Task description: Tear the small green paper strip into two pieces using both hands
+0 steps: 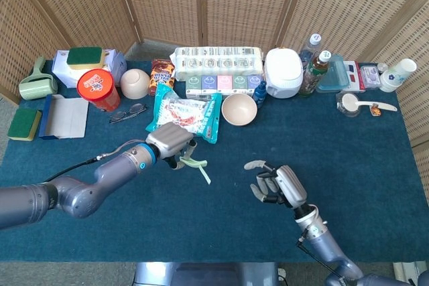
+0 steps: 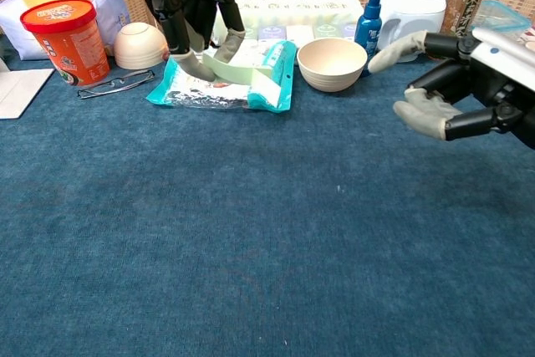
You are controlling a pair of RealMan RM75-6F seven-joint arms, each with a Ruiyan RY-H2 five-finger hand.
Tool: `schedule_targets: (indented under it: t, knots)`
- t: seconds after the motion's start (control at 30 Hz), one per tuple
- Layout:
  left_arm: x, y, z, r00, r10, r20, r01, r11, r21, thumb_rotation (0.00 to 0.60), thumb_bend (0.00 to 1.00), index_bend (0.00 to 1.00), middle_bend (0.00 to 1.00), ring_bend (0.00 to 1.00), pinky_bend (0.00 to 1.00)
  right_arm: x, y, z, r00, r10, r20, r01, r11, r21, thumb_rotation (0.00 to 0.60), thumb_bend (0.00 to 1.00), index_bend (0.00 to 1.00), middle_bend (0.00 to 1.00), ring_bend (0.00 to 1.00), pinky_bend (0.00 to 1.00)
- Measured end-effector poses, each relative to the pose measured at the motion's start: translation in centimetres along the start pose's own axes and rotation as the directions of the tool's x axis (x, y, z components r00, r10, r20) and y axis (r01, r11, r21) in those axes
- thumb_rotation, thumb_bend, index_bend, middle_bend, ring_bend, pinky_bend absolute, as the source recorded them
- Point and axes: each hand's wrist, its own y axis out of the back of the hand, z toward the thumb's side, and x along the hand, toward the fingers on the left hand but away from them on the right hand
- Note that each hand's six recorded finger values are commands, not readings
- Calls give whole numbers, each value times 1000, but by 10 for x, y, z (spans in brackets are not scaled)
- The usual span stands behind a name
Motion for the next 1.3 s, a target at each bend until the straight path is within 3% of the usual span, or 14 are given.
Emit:
schedule_targets:
  t: [0.23,0.77,1.3]
  knots:
    - [8,-5,10,1000,-26,4,26,1000,-11,600,349,668,1000,1000,1000,-15,-10,8,999,-6,-34,6,1000,10,600,435,422,896,922,907]
    - [14,-5,15,999,-45,-4,45,998,-33,600,349,668,1000,1000,1000,-36,-38,17,997,36,-67,-31,997,71,600,435,380,900,924,907]
    - [16,-1,18,999,-36,-5,36,998,-46,600,349,668,1000,1000,1000,-41,-58,29,993,77,-93,-71,995,65,600,435,379,900,924,907]
